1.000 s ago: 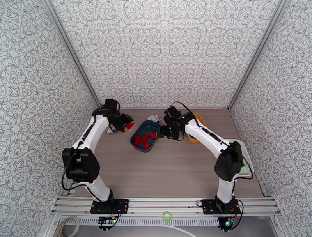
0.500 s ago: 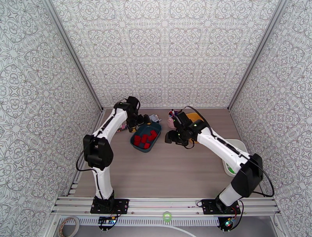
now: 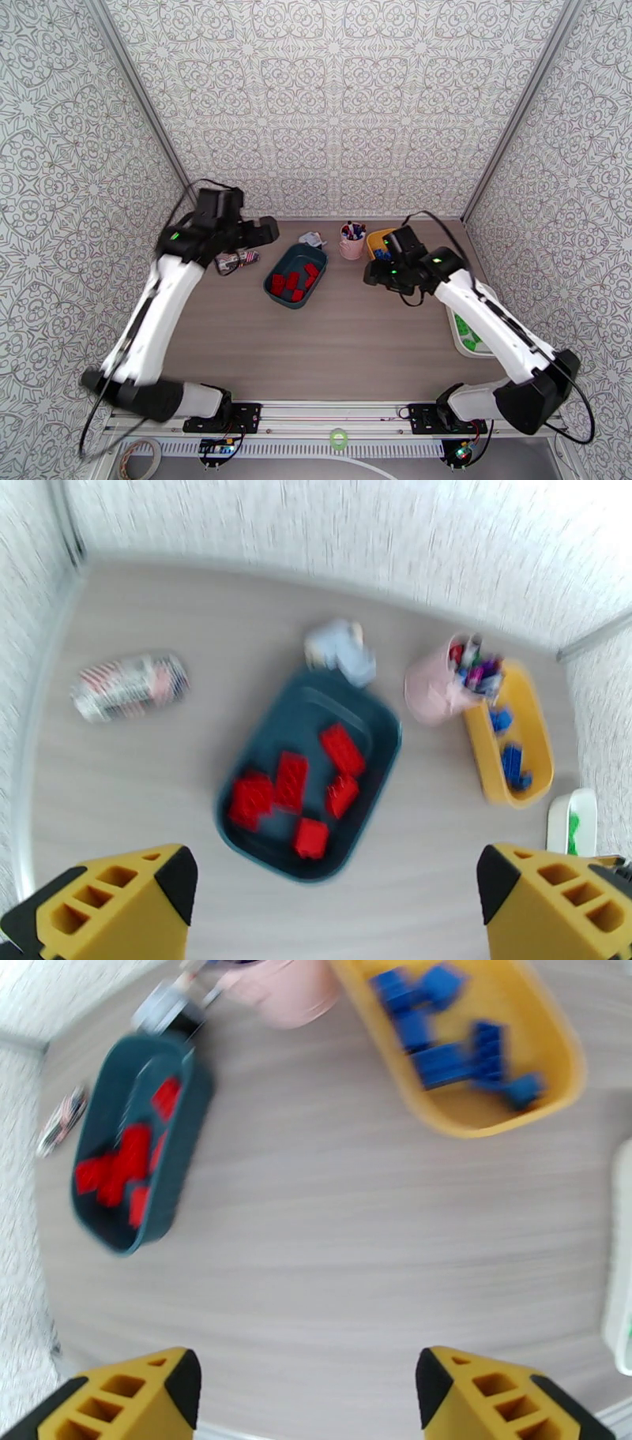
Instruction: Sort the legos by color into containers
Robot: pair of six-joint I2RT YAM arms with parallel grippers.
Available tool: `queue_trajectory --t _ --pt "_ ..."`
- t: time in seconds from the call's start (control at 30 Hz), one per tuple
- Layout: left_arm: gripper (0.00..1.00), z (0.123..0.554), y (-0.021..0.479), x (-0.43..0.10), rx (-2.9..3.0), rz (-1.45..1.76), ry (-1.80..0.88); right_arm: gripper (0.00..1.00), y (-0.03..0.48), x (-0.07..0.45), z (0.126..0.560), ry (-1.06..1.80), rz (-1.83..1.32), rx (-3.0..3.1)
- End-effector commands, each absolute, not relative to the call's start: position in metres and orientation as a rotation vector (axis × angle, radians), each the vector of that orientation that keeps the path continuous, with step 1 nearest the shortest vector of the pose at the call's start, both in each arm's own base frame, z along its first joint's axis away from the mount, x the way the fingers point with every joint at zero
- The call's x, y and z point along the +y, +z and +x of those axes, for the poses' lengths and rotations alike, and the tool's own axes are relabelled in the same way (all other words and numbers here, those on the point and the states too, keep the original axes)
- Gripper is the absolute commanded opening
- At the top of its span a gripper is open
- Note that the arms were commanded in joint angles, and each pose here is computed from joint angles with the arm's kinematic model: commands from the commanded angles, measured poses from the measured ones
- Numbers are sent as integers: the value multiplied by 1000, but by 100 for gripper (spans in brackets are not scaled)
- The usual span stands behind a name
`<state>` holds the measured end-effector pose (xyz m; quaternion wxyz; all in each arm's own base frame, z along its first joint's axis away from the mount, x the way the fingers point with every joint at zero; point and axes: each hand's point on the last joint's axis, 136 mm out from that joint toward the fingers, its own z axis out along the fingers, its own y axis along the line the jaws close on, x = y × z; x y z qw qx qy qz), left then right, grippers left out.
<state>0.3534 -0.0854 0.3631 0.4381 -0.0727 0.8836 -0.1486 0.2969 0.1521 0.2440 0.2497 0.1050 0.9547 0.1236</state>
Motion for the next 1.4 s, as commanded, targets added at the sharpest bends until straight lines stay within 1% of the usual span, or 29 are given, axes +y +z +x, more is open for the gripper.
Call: queue_trajectory --t 0.0,0.03,0.07,0.13,0.17,0.2,0.23,0.3,0.37,0.5,0.67,0.83,0.97,1.1,1.23,1.37 --pt "99 355 378 -52 2003 -170 -171 79 280 107 297 176 363 2441" --pt "99 351 380 -47 1937 -145 -140 79 289 99 298 163 381 2390" --pt "99 344 380 -44 1872 -99 -110 82 296 91 299 138 391 2346" --pt "99 330 382 -37 1710 -60 -77 81 305 72 302 69 437 2224" --pt "99 316 386 -32 1628 -65 -73 82 307 59 303 32 496 2145" --pt "99 308 391 -27 1549 -75 -65 98 313 51 302 17 512 2081" --pt "99 302 391 -18 1493 -114 -41 99 323 48 302 36 481 2012" --pt "99 300 371 6 1534 -245 15 99 335 46 303 48 414 1908" --pt "99 307 335 22 1651 -305 69 99 337 32 306 3 426 1810" --pt "99 318 270 45 1795 -360 162 99 307 9 320 -145 429 1786" --pt "99 322 204 86 1855 -490 266 99 251 -11 342 -345 356 1861" --pt "99 333 158 110 1861 -542 309 99 191 -23 360 -398 312 1905" --pt "99 350 138 111 1838 -471 289 99 161 -22 377 -400 262 1883" --pt "99 369 132 105 1855 -395 266 99 148 -16 395 -363 208 1831" --pt "99 370 135 94 1842 -341 297 99 129 -14 409 -340 186 1866" --pt "99 371 138 71 1831 -248 258 99 129 -14 404 -286 174 1850"
